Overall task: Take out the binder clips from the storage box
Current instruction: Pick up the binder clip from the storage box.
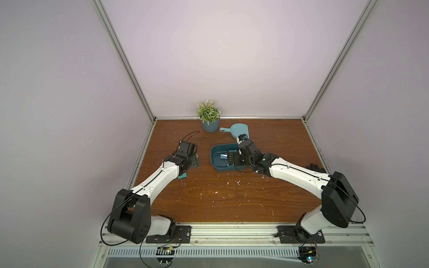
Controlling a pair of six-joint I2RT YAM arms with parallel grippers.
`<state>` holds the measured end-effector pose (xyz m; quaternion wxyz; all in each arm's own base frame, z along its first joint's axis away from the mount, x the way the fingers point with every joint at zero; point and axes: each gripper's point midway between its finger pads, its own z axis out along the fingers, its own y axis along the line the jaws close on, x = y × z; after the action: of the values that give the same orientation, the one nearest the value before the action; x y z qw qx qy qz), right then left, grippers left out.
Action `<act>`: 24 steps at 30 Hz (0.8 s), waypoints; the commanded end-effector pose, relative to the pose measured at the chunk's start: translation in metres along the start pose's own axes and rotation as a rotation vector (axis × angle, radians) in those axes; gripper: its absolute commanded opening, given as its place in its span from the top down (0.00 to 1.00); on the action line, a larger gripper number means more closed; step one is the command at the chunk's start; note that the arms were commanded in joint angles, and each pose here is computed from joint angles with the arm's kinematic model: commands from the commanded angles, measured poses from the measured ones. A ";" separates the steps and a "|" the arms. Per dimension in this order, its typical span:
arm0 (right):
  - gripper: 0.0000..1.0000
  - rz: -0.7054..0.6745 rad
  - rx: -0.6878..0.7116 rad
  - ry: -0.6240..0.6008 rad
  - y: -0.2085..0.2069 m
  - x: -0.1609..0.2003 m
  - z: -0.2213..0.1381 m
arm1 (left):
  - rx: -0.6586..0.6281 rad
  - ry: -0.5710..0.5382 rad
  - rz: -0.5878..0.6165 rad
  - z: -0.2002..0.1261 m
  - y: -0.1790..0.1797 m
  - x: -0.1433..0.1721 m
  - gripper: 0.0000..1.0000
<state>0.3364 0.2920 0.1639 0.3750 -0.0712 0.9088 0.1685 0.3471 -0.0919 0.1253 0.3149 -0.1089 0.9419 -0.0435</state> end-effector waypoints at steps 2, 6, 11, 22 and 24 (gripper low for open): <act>0.01 0.026 0.012 -0.073 -0.007 -0.025 -0.019 | 0.116 -0.001 0.033 -0.003 -0.062 -0.012 0.21; 0.01 0.046 0.026 -0.095 -0.021 -0.027 -0.032 | 0.153 0.007 0.098 0.004 -0.108 -0.012 0.22; 0.01 0.073 0.018 -0.117 -0.039 -0.026 -0.051 | 0.177 0.056 0.154 0.028 -0.148 -0.002 0.23; 0.01 0.122 0.062 -0.152 -0.078 -0.016 -0.079 | 0.124 0.154 0.215 0.088 -0.171 0.021 0.24; 0.01 0.125 0.069 -0.153 -0.081 -0.016 -0.081 | 0.136 0.143 0.221 0.090 -0.180 0.015 0.24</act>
<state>0.3150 0.1950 0.2005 0.4231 0.0005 0.8907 0.1666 0.4200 -0.2652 0.0703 0.2594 0.0094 0.9621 -0.0836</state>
